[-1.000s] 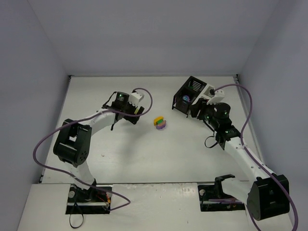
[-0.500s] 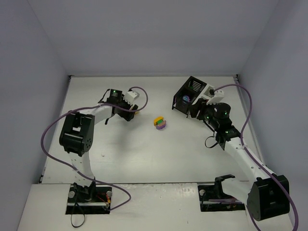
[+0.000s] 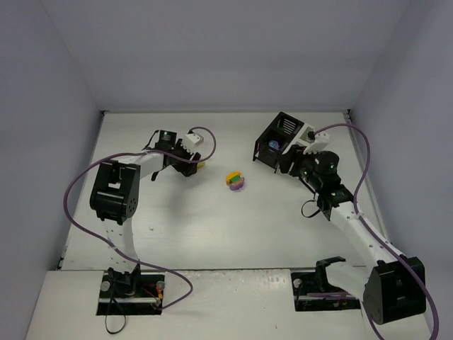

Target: Sort the legos into containers by color

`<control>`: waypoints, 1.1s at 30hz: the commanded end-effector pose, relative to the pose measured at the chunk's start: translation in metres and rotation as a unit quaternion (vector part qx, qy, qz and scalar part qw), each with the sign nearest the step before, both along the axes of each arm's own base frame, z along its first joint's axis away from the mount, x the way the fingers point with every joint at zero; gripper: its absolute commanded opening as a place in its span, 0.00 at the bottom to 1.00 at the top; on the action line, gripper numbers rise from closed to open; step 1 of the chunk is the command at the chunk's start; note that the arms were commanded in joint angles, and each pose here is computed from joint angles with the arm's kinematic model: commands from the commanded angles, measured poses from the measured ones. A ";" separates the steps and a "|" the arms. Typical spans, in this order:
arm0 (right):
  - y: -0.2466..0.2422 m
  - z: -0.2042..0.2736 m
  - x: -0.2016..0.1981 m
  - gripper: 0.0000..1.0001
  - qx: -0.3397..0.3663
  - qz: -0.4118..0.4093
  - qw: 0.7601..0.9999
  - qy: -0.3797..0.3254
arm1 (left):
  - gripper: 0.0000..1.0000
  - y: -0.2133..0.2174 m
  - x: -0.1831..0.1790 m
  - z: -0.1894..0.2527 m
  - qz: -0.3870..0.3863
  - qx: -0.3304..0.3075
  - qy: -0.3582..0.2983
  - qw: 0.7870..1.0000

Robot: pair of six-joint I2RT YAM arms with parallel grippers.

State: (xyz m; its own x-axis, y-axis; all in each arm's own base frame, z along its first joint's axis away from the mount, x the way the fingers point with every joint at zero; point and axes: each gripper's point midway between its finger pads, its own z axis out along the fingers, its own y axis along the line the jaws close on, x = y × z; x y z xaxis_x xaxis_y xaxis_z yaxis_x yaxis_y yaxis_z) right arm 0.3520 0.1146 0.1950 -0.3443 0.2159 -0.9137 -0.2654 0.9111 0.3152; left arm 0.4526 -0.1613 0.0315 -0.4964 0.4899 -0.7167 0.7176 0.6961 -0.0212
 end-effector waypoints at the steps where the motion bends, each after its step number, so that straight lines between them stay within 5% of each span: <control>1: 0.002 0.028 0.009 0.50 0.011 0.003 0.999 -0.047 | 0.57 -0.008 0.021 0.036 -0.021 -0.023 -0.056 0.998; 26: 0.006 0.018 0.012 0.51 0.009 0.015 0.999 -0.029 | 0.56 -0.010 0.027 0.045 -0.035 -0.027 -0.065 0.997; 33: 0.008 0.016 0.013 0.51 0.008 0.019 0.999 -0.025 | 0.44 -0.012 0.025 0.045 -0.044 -0.028 -0.063 0.997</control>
State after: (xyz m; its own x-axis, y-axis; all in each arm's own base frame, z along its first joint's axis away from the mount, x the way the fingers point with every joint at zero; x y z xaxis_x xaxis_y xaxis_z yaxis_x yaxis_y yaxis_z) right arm 0.3528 0.1195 0.1817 -0.3859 0.2053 -0.8994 -0.2764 0.9044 0.3251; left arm 0.4592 -0.1676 0.0446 -0.4493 0.4929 -0.7451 0.7520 0.6589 -0.0176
